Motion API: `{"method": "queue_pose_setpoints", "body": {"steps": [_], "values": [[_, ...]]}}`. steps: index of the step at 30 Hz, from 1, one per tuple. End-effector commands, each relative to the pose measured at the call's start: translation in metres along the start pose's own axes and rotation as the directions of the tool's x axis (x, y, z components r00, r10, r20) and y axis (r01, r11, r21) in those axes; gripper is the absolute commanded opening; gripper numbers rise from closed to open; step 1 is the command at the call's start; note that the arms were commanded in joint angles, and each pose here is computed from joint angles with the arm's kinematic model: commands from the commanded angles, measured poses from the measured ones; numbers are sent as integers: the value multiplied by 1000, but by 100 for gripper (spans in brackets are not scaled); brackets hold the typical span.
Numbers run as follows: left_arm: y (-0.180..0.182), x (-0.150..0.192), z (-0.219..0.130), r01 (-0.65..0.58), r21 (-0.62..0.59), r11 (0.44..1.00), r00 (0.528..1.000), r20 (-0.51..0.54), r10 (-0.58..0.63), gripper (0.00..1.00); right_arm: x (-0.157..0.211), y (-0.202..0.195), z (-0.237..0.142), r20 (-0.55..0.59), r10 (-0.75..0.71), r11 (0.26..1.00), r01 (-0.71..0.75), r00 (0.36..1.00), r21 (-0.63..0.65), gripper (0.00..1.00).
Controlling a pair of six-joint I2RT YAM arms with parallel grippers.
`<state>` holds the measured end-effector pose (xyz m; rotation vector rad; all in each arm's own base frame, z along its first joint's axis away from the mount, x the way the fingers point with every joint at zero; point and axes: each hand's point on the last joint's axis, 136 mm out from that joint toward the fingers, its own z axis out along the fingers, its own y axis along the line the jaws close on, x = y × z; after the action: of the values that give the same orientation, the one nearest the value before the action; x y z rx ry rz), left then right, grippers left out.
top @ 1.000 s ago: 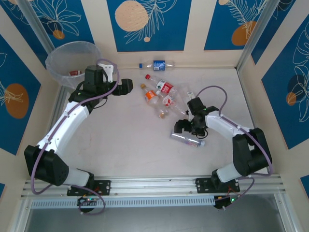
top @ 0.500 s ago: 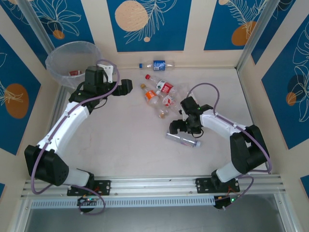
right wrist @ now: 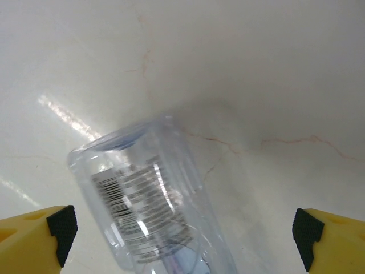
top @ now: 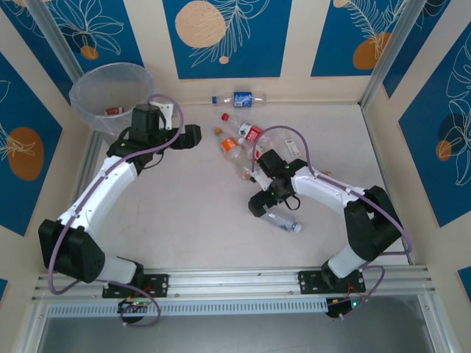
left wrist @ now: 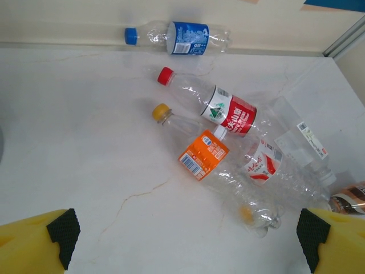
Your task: Put the plastic bottles in the bin
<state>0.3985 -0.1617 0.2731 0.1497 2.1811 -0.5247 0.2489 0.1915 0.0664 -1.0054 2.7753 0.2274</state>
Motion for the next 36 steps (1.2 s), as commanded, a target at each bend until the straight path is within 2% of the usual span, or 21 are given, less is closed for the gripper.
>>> {"method": "queue_pose_setpoints", "body": {"steps": [1, 5, 13, 16, 25, 32, 36], "values": [[2, 4, -4, -36, -26, 999, 999, 4, 36, 99, 19, 16, 0, -84, -122, 988, 114, 989, -101, 99], [6, 6, -6, -46, -44, 998, 999, 8, 46, 99, 29, 25, 7, -119, -152, 980, 134, 981, -151, 100], [6, 7, -6, -42, -45, 998, 999, 6, 43, 99, 16, 11, 25, -127, -77, 994, 66, 989, -87, 96], [6, 7, -8, -43, -46, 998, 999, 6, 43, 99, 26, 4, 31, -185, -73, 996, 64, 980, -55, 96], [10, 7, -13, -52, -69, 996, 998, 14, 53, 99, 57, -12, 18, -253, -144, 989, 146, 957, -12, 99], [8, 6, -12, -60, -62, 996, 998, 14, 61, 99, 89, -31, 17, -389, -166, 982, 187, 906, 15, 99], [9, 7, -13, -69, -66, 995, 997, 11, 70, 99, 106, -35, 14, -425, -247, 963, 268, 871, -11, 99]]}}
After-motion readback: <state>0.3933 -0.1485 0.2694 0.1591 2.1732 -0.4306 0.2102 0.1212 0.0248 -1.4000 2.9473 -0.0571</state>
